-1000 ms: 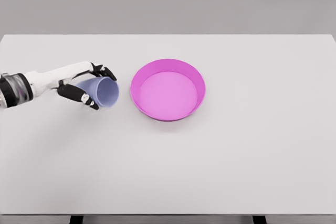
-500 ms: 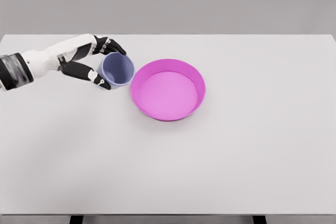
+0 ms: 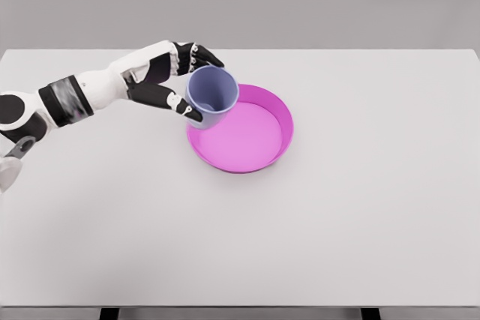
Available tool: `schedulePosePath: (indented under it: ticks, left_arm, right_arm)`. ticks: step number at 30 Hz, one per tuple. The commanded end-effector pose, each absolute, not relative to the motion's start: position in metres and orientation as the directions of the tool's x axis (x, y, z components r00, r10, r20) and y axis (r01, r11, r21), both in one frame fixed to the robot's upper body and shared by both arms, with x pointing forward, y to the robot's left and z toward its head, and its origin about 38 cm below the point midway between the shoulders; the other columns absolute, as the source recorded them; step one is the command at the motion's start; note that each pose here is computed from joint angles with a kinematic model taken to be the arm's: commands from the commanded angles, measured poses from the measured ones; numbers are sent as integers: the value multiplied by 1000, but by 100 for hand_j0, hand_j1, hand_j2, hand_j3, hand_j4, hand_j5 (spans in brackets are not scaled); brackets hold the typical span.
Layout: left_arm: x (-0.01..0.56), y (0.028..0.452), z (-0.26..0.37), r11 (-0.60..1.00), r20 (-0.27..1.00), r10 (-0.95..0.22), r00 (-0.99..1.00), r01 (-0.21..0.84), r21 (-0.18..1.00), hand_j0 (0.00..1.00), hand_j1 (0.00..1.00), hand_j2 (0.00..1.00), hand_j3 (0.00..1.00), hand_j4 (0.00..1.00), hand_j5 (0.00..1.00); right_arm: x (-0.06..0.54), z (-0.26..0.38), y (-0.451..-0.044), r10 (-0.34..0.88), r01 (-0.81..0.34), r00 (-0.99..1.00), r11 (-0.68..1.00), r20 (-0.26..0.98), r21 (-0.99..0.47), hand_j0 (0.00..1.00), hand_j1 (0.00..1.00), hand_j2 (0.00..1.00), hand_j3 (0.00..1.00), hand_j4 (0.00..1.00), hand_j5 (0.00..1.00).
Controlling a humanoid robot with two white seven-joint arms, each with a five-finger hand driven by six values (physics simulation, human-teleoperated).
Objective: Flip the cup with left arm and place it on the plate
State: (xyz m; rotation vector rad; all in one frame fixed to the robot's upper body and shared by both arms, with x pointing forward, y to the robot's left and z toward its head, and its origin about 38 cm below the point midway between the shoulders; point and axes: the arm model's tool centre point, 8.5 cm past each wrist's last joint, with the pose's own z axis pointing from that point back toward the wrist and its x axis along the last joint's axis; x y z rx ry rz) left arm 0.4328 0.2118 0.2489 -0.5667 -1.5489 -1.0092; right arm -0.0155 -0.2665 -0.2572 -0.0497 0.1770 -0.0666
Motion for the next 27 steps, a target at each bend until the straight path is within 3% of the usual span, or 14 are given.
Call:
schedulePosePath:
  ticks: [1,11,27]
  left_arm:
    - [434,196,247,512,973,-96,-210,828,229,62,62,62,62,62,62]
    - [450,156,209,530,996,22,-89,845,64,62,62,62,62,62,62]
    - [463,150,175,550,1000,-1,-12,835,10,61,61,61,61,61,61]
  right_arm:
    - [-16,-257,-267,-70,61,982,997,-175,-55,100,100,100,100,100,100]
    - [-16,-257,-266,-71,62,982,997,-175,-55,100,100,100,100,100,100]
    - [-16,-257,-266,-71,62,982,997,-175,-55,100,100,100,100,100,100]
